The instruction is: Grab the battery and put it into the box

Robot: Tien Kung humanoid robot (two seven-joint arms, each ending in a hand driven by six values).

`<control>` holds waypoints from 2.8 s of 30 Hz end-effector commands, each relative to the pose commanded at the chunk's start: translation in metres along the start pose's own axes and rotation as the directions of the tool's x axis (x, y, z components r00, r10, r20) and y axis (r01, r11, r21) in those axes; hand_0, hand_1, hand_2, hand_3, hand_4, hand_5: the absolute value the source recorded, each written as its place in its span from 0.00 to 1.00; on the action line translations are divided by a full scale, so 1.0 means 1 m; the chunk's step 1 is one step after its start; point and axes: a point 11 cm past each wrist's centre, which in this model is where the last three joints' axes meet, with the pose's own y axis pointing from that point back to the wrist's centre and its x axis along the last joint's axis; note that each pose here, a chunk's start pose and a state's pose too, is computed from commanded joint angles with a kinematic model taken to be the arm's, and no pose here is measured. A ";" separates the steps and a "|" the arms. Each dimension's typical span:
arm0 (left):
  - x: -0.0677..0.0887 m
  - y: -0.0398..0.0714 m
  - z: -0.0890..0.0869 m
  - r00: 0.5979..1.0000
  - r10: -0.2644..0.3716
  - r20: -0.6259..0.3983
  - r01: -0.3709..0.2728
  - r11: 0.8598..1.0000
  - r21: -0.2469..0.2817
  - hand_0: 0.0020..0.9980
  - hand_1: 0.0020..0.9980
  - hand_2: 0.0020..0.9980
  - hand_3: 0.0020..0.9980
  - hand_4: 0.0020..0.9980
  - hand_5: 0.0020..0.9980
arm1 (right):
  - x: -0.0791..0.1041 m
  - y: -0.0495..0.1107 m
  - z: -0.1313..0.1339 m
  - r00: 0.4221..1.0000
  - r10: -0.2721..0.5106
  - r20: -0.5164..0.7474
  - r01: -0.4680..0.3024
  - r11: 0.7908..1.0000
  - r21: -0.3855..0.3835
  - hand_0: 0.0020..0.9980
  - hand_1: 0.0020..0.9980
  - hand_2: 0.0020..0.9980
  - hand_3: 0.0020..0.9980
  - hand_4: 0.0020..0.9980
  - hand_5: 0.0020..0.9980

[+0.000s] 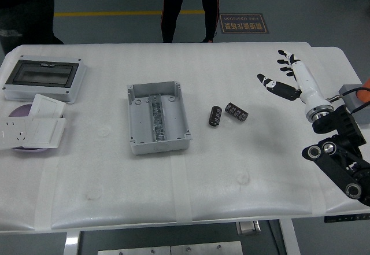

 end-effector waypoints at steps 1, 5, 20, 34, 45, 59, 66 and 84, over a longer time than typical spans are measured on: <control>0.000 0.000 0.000 1.000 0.000 0.000 0.000 1.000 0.001 0.60 0.66 0.57 0.55 0.58 0.39 | -0.002 0.002 -0.001 1.000 -0.012 -0.023 0.012 1.000 0.003 0.75 0.76 0.84 1.00 0.85 0.51; 0.001 0.000 -0.001 1.000 0.003 -0.001 -0.003 1.000 0.003 0.60 0.66 0.57 0.55 0.58 0.39 | -0.015 0.009 -0.006 0.991 -0.076 -0.110 0.078 0.997 0.012 0.75 0.77 0.85 1.00 0.85 0.52; 0.003 0.001 0.001 1.000 0.006 0.000 -0.006 1.000 0.000 0.60 0.66 0.57 0.55 0.58 0.39 | -0.061 -0.004 -0.013 0.922 -0.218 -0.320 0.234 0.972 0.012 0.75 0.77 0.86 1.00 0.86 0.53; 0.004 0.002 0.004 1.000 0.007 -0.003 -0.007 1.000 -0.009 0.60 0.66 0.57 0.54 0.58 0.39 | -0.084 -0.011 -0.012 0.849 -0.284 -0.446 0.310 0.951 -0.014 0.74 0.76 0.85 0.99 0.86 0.54; 0.005 0.002 0.006 1.000 0.008 -0.004 -0.008 1.000 -0.014 0.60 0.66 0.57 0.54 0.58 0.39 | -0.087 -0.016 -0.007 0.824 -0.293 -0.484 0.317 0.948 -0.035 0.72 0.74 0.80 0.92 0.87 0.56; 0.007 0.004 0.009 1.000 0.014 -0.008 -0.014 1.000 -0.023 0.60 0.66 0.57 0.54 0.57 0.39 | -0.092 -0.015 0.000 0.814 -0.306 -0.494 0.325 0.944 -0.050 0.66 0.68 0.68 0.69 0.69 0.41; 0.008 0.004 0.010 1.000 0.015 -0.009 -0.015 0.999 -0.028 0.60 0.66 0.57 0.55 0.57 0.40 | -0.092 -0.015 0.001 0.816 -0.305 -0.491 0.322 0.945 -0.051 0.64 0.67 0.66 0.66 0.66 0.40; 0.010 0.005 0.013 1.000 0.027 -0.006 -0.028 0.999 -0.044 0.60 0.66 0.56 0.55 0.58 0.42 | -0.099 -0.014 -0.006 0.839 -0.277 -0.468 0.309 0.951 -0.009 0.60 0.63 0.54 0.64 0.59 0.36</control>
